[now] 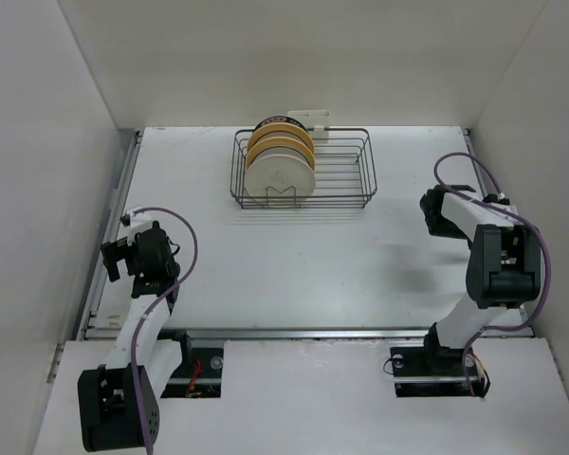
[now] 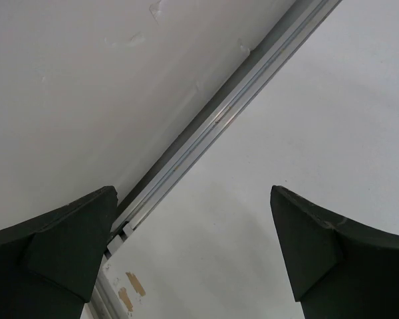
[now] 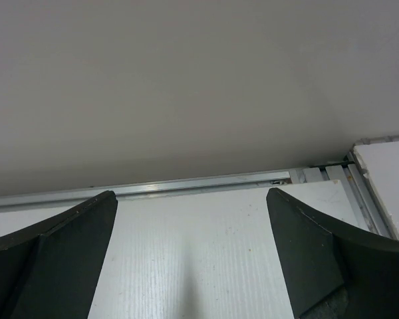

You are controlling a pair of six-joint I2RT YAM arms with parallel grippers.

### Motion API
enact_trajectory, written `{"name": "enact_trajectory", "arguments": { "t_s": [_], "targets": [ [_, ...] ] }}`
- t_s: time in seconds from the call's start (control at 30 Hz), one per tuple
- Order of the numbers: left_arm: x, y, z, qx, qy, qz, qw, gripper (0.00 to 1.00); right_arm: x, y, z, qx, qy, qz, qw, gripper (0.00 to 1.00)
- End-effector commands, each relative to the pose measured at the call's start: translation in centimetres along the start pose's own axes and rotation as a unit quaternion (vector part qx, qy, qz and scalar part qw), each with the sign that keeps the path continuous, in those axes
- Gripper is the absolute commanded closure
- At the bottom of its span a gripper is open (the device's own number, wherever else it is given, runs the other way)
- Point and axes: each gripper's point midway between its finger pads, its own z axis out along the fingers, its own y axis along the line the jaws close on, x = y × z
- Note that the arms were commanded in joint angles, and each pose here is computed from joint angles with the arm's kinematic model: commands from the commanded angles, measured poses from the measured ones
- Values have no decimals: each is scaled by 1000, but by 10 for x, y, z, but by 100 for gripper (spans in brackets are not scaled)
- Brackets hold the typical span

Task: Unload the plates from the dish rack

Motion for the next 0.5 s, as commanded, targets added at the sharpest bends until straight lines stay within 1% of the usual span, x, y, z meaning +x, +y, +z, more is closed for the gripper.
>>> {"name": "enact_trajectory", "arguments": {
  "t_s": [0.0,0.1,0.17,0.2,0.23,0.27,0.3,0.33,0.37,0.4,0.43,0.47],
  "targets": [
    [-25,5,1,-7,-30,-39,999,0,-23,7,3,-18,-46,-10,999,0],
    [-25,5,1,-7,-30,-39,999,0,-23,7,3,-18,-46,-10,999,0],
    [-25,5,1,-7,-30,-39,999,0,-29,12,2,-17,-46,-35,998,0],
    [-25,5,1,-7,-30,-39,999,0,-44,26,1,-20,-54,-32,998,0],
    [-25,5,1,-7,-30,-34,999,0,-48,33,0,-19,-54,-51,997,0],
    [-38,-2,1,20,-36,-20,999,0,-60,36,0,-18,-61,-86,994,0],
    [-44,-9,0,45,-34,0,998,0,-79,50,-2,-18,-66,-74,995,0],
    [-40,-12,-3,66,-11,34,997,0,-90,54,-3,-17,-66,-76,995,0],
    [-70,-11,-4,75,-25,31,996,0,-101,58,-5,-17,-66,-75,995,0],
    [-80,-13,-3,81,-20,42,996,0,-111,66,-11,-26,-66,-52,996,0],
    [-87,-9,-3,76,-8,43,996,0,-134,81,-28,-47,-43,4,998,0],
    [-102,-7,-3,71,-9,41,997,0,-145,89,-39,-61,-34,19,997,0]
  ]
}}
